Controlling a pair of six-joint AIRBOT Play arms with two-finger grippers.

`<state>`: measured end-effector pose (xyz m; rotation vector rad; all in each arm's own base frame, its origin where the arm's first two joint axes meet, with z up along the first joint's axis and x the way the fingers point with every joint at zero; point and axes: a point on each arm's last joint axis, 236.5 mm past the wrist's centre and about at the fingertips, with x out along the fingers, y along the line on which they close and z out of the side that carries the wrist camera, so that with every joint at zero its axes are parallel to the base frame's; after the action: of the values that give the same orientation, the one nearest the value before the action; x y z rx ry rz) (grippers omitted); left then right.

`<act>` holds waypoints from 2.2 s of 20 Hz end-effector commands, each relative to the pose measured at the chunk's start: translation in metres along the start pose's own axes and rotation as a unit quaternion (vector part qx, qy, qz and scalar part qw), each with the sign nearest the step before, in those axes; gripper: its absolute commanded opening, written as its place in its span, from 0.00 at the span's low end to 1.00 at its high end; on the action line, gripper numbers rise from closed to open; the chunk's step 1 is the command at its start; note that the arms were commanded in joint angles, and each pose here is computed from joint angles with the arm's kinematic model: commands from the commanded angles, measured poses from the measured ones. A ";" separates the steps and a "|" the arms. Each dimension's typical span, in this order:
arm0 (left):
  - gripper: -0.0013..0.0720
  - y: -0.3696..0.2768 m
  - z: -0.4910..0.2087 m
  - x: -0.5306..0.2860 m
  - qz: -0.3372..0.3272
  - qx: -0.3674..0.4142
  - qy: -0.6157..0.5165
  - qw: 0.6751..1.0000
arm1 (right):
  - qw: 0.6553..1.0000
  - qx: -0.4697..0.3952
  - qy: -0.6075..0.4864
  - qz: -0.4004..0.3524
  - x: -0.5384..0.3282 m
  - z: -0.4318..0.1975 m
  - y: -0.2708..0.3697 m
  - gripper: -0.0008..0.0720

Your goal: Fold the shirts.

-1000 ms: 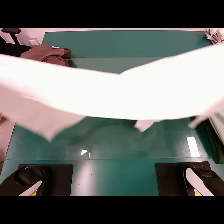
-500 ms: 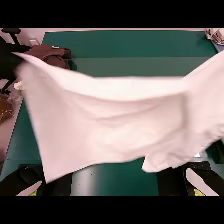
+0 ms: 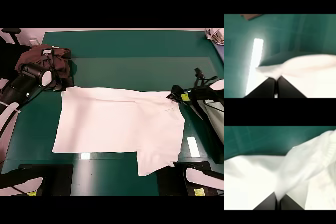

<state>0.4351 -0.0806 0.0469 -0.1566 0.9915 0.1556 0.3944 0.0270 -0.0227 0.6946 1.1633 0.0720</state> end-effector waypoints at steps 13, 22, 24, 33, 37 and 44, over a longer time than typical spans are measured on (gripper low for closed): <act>0.05 0.013 0.032 0.067 -0.023 -0.044 -0.050 0.998 | 0.993 -0.109 -0.022 0.047 0.054 0.117 0.078 0.09; 0.69 0.032 0.035 0.053 0.024 0.011 -0.026 0.999 | 0.995 -0.092 -0.009 0.039 0.005 0.126 0.050 0.54; 0.69 0.049 0.033 0.033 0.061 0.045 0.001 0.997 | 0.993 -0.113 0.027 -0.020 -0.026 0.109 0.017 0.54; 0.07 0.058 -0.133 -0.057 -0.049 0.070 0.193 0.978 | 0.983 -0.052 0.104 -0.139 -0.089 -0.040 -0.076 0.54; 0.24 0.068 -0.156 -0.085 -0.053 0.076 0.200 0.975 | 0.981 -0.040 0.132 -0.137 -0.084 -0.110 -0.086 0.54; 0.69 0.096 -0.245 -0.097 -0.046 0.079 0.247 0.965 | 0.986 -0.061 0.092 -0.125 -0.093 -0.163 -0.076 0.54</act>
<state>0.1989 -0.0438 0.0089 -0.0977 1.4386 -0.0435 0.2122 -0.0048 -0.0178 0.4292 1.4239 -0.0071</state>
